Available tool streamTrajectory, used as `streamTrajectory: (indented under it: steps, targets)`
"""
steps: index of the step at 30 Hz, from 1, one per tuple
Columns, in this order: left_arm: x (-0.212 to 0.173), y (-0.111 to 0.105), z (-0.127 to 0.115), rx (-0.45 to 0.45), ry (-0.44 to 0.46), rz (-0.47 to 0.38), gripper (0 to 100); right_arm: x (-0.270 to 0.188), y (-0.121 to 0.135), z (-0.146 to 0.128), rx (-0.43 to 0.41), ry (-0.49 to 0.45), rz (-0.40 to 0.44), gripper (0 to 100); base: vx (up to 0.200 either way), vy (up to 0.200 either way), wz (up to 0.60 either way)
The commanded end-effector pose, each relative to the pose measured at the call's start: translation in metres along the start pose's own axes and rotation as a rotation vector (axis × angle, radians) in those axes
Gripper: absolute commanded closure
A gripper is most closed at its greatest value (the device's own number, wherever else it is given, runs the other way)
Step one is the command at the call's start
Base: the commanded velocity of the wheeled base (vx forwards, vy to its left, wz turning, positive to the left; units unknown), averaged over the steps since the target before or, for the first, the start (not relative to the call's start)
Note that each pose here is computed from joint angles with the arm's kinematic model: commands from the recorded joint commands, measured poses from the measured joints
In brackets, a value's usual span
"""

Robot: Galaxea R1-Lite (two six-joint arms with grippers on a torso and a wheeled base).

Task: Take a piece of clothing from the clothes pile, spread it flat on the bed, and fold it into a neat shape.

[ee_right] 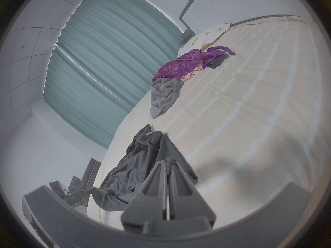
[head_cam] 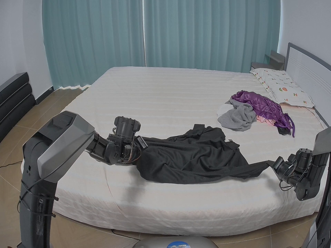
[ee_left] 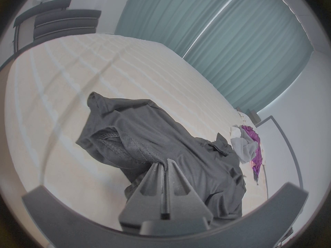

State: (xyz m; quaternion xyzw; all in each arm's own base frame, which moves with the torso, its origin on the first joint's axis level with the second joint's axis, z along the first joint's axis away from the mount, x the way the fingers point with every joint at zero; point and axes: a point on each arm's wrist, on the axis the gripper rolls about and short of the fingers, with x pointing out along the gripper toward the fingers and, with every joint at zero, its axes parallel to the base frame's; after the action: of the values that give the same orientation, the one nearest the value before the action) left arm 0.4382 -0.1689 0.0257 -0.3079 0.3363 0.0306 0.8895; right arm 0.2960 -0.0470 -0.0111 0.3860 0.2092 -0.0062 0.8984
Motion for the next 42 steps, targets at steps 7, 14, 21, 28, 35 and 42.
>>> streamTrajectory:
  steps: [7,14,21,28,35,42]
  targets:
    - [0.031,-0.005,-0.007,-0.128,-0.004,-0.022,0,0.006,-0.009,-0.007,0.011,0.019,-0.016,100,0.000,0.000,0.00]
    - [0.028,0.004,-0.004,-0.139,-0.005,0.000,0,0.004,-0.009,-0.007,0.045,0.022,-0.019,100,0.000,0.000,0.00]
    - [-0.003,0.015,-0.002,-0.124,0.033,0.029,0,0.004,-0.009,-0.008,0.047,0.024,-0.023,100,0.000,0.000,0.00]
    - [-0.025,0.034,-0.022,-0.079,0.102,0.085,0,0.002,-0.009,-0.009,0.049,0.030,-0.026,100,0.000,0.000,0.00]
    - [-0.030,0.064,-0.045,0.004,0.170,0.054,0,0.001,-0.010,-0.012,0.052,0.039,-0.031,100,0.000,0.000,0.00]
    - [-0.030,0.072,-0.045,0.099,0.161,0.042,0,0.000,-0.009,-0.013,0.052,0.047,-0.032,100,0.000,0.000,0.00]
